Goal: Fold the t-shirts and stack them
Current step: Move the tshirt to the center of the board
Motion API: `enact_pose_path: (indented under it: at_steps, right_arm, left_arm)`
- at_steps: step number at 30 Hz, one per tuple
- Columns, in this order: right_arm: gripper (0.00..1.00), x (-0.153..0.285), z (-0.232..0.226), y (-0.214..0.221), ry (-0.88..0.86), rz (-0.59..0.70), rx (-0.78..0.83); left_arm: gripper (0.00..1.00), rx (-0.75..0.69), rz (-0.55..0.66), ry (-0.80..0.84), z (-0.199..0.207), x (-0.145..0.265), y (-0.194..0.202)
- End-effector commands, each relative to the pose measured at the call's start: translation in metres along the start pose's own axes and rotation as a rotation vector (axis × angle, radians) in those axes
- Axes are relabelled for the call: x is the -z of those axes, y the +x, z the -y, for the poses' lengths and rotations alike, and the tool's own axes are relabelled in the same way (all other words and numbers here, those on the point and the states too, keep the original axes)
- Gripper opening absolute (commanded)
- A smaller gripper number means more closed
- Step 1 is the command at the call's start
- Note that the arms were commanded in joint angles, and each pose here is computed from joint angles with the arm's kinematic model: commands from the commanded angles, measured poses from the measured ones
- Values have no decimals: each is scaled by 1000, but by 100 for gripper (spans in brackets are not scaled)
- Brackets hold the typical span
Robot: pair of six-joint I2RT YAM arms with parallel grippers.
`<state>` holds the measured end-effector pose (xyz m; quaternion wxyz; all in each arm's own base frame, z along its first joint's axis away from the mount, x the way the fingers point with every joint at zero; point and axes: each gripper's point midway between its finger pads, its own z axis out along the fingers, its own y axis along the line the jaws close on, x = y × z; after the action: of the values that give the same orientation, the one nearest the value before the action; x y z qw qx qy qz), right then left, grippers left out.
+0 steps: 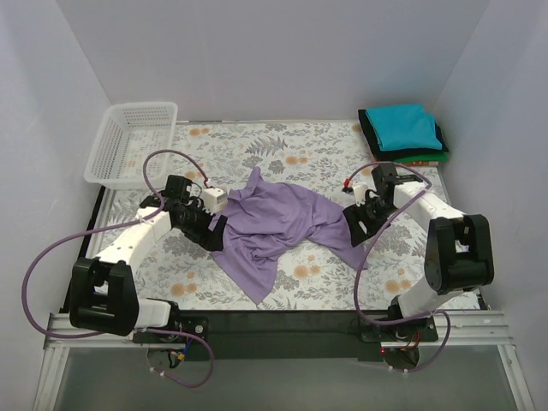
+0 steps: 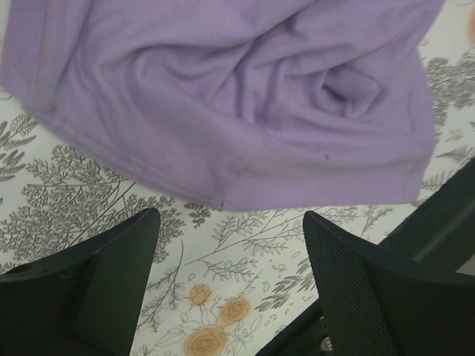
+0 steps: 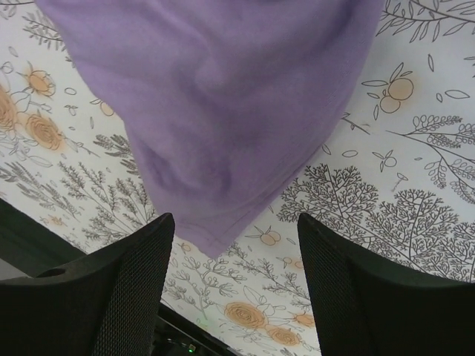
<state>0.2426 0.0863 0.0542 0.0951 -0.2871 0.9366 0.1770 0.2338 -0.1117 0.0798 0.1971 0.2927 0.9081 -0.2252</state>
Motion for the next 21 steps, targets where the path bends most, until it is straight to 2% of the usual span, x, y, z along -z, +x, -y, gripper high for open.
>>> enact_pose_path:
  at_steps: [1,4,9,15,17,18,20,21]
  right_arm:
    - [71,-7,8,-14,43,1,26]
    - [68,-23,8,-9,51,-50,37]
    - [57,-45,22,-2,80,-108,23]
    - [52,-48,37,5,142,-142,38]
    - [48,-47,39,4,153,-139,44]
    - [42,-44,42,2,160,-133,43]
    - [35,-41,47,0,174,-126,40]
    - [28,-38,51,-3,180,-119,35]
  left_arm:
    - [77,-109,29,-166,-21,4,-10]
    - [76,-153,8,-188,-18,-9,-4]
    - [61,-109,-34,-338,-48,-27,-2]
    - [54,-92,-82,-499,-86,-36,-3]
    - [47,-100,-86,-540,-97,-40,-3]
    - [43,-109,-103,-560,-103,-41,-1]
    - [28,-86,-134,-581,-121,-46,-1]
    - [22,-65,-140,-587,-129,-48,-2]
